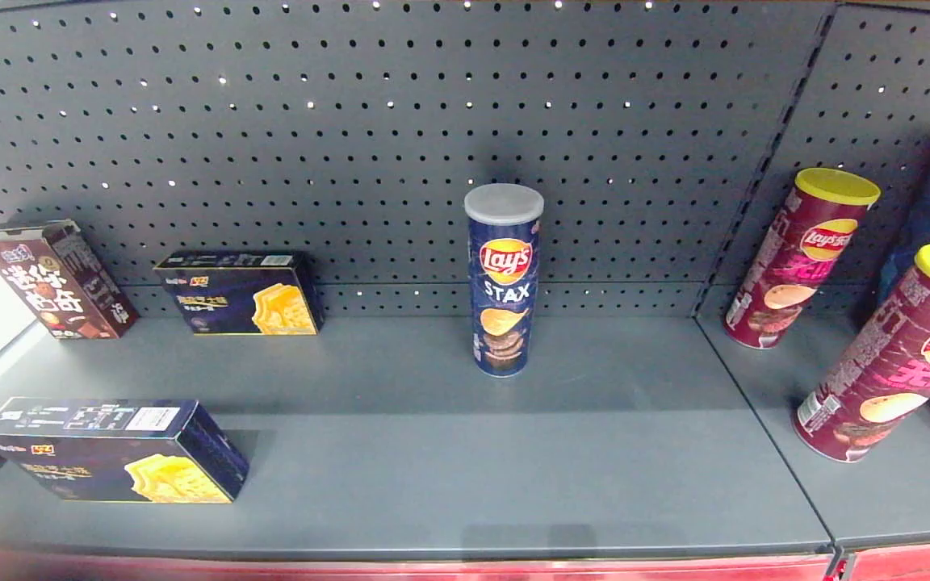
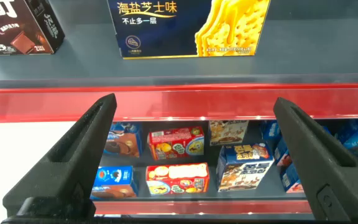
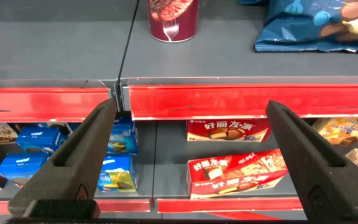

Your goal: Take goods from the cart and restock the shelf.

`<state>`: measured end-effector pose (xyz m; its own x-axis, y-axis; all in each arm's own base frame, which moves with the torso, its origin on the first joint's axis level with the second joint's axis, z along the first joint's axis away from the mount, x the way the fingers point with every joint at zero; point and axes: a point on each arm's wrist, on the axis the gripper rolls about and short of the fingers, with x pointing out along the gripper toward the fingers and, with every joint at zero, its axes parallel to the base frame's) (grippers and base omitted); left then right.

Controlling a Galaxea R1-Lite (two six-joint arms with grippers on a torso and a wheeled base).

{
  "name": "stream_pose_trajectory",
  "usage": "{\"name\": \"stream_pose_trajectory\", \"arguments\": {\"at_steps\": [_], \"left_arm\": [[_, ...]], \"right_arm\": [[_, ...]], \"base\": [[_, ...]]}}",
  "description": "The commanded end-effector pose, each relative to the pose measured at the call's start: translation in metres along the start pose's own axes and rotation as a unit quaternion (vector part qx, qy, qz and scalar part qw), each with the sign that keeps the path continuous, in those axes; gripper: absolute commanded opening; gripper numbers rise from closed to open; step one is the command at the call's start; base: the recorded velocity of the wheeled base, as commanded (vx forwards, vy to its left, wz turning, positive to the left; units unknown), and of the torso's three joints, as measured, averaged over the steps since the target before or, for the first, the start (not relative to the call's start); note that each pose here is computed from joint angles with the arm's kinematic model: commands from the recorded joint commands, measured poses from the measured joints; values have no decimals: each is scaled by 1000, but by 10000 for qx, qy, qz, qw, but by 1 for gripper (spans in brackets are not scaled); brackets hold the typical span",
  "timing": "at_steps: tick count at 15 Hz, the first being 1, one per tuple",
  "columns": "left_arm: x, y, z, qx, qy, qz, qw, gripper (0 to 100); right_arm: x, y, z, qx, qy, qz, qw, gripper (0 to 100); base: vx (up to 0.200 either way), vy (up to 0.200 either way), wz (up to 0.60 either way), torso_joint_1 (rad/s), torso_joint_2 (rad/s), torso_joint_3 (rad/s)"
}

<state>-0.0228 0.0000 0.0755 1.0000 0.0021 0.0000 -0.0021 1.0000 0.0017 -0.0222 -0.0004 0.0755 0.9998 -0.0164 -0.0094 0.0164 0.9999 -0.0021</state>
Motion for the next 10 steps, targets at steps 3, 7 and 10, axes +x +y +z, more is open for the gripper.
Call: {"name": "stream_pose_trajectory", "arguments": {"at_steps": [3, 7, 10], "left_arm": [[0, 0, 0, -1, 8, 5, 10000, 100], [0, 0, 0, -1, 0, 5, 10000, 100], [0, 0, 0, -1, 8, 5, 10000, 100]], "right_arm": [[0, 0, 0, -6, -1, -2, 10000, 100], [0, 0, 0, -6, -1, -2, 10000, 100], [0, 0, 0, -13, -1, -10, 10000, 100]], "base": [[0, 0, 0, 0, 0, 0], [0, 0, 0, 0, 0, 0], [0, 0, 200, 1, 1, 1]]}}
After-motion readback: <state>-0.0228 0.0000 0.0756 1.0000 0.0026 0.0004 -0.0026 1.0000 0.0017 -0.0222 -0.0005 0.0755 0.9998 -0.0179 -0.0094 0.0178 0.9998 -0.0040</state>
